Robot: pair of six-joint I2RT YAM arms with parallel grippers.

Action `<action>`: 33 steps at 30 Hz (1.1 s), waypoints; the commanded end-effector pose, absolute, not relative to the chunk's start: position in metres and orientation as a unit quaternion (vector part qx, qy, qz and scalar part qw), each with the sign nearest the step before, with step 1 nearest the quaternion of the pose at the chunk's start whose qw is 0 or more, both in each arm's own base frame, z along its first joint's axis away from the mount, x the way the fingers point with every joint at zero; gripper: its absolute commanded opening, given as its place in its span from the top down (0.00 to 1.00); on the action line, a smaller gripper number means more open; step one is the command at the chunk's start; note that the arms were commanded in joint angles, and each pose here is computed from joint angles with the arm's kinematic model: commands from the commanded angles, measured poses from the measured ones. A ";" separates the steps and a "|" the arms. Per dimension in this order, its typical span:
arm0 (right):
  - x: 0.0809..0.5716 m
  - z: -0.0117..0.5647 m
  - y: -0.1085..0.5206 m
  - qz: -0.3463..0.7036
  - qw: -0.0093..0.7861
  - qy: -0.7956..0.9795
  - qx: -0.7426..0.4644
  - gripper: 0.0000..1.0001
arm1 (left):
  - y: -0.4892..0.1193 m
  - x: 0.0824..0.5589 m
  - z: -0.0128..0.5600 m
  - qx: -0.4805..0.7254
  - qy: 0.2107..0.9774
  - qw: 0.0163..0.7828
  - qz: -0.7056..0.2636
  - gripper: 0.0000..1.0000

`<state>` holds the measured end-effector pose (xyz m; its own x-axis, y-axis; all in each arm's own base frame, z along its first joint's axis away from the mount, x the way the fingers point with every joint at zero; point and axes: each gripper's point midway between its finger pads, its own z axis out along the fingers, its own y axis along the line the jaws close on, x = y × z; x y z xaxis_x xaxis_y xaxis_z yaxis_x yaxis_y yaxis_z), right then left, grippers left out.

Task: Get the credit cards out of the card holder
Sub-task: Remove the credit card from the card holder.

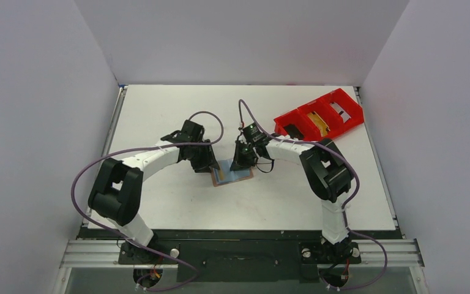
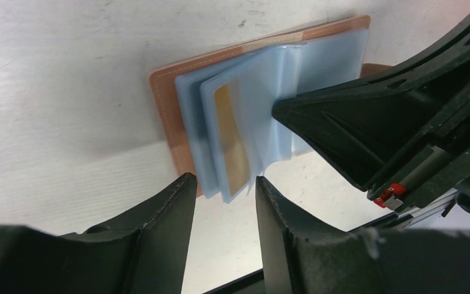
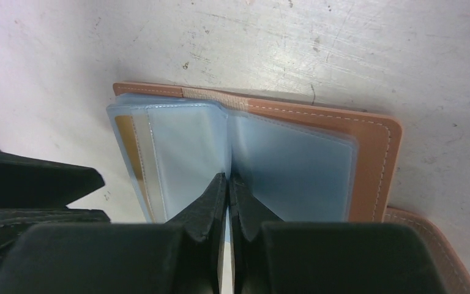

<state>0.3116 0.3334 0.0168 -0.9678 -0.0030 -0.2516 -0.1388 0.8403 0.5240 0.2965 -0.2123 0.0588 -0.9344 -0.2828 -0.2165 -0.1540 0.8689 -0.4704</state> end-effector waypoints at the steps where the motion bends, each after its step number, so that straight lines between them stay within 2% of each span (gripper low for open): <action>1: 0.296 -0.007 0.324 0.283 0.089 0.955 -0.018 1.00 | -0.241 0.320 0.082 -0.095 0.943 0.171 -0.269 0.62; 7: 0.295 -0.009 0.322 0.300 0.083 0.950 -0.005 1.00 | -0.254 0.323 0.084 -0.086 0.942 0.169 -0.276 0.68; 33: 0.298 -0.014 0.319 0.308 0.081 0.948 0.008 1.00 | -0.247 0.317 0.053 -0.095 0.957 0.154 -0.227 0.69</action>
